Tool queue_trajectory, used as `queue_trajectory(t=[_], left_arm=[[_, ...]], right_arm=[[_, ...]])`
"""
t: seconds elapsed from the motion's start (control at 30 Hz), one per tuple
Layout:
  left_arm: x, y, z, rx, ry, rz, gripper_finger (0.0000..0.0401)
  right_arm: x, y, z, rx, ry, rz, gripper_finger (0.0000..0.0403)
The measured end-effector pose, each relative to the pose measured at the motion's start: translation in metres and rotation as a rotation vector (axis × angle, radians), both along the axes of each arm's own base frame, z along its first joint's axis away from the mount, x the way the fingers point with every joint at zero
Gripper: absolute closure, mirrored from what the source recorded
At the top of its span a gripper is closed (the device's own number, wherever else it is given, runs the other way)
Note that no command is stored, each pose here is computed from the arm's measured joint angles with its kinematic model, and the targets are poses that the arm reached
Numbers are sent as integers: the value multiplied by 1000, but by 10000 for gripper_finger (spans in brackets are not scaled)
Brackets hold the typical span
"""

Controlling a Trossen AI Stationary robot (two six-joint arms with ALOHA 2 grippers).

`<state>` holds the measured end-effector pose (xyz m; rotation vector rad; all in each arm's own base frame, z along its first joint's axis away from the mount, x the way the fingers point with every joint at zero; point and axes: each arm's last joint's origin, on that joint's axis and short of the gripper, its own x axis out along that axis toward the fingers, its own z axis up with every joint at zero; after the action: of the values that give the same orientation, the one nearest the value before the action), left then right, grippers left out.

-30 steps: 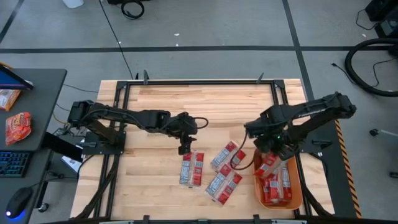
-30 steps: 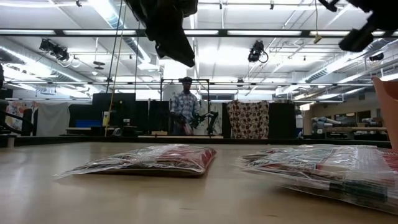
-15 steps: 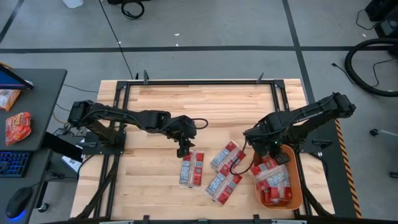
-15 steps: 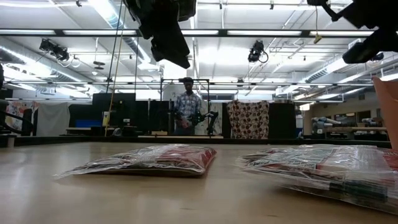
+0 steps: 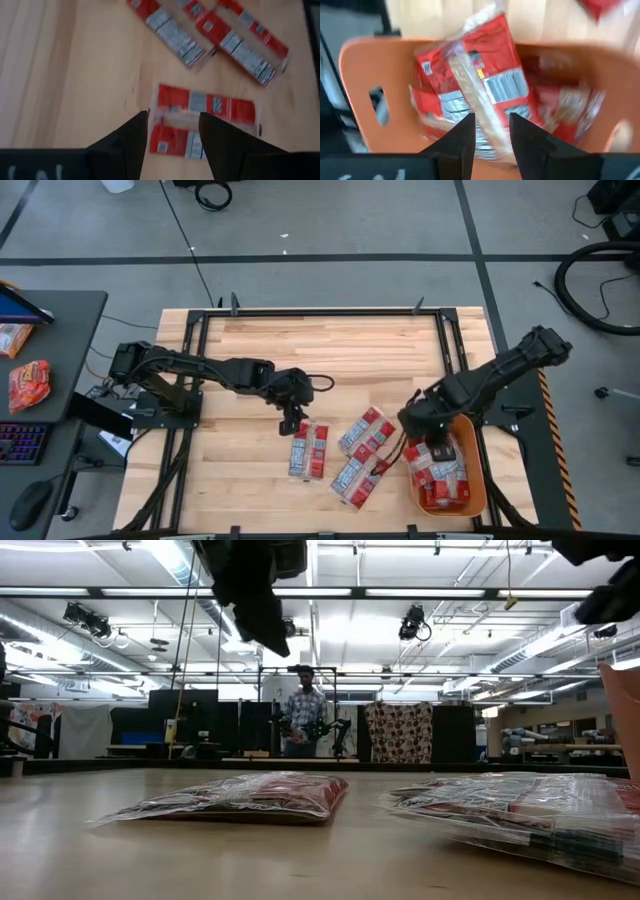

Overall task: Sort popcorn bags into baskets
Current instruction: Put the red popcorn bag into the orange bin

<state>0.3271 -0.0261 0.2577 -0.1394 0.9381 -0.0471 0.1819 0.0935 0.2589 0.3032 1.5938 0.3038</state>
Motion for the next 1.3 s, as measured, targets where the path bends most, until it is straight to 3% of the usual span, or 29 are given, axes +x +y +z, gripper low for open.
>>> queue_trajectory(t=[0.27,0.43,0.6,0.97,1.17,1.3], left_arm=[[-5,0,-4,4,64,3,218],[-5,0,-3,7,58,2,218],[-4,0,-3,30,52,-32,218],[-4,0,-3,35,51,-38,218],[-5,0,-3,32,54,-35,218],[-5,0,-3,32,54,-36,218]], right_arm=[[-11,20,0,-85,218,-611,271],[-6,34,2,-57,124,-813,265],[-8,41,-4,-182,-5,-906,270],[-7,54,-38,-396,-44,-913,275],[-4,54,-42,-432,-84,-939,275],[-6,54,-48,-426,-50,-869,275]])
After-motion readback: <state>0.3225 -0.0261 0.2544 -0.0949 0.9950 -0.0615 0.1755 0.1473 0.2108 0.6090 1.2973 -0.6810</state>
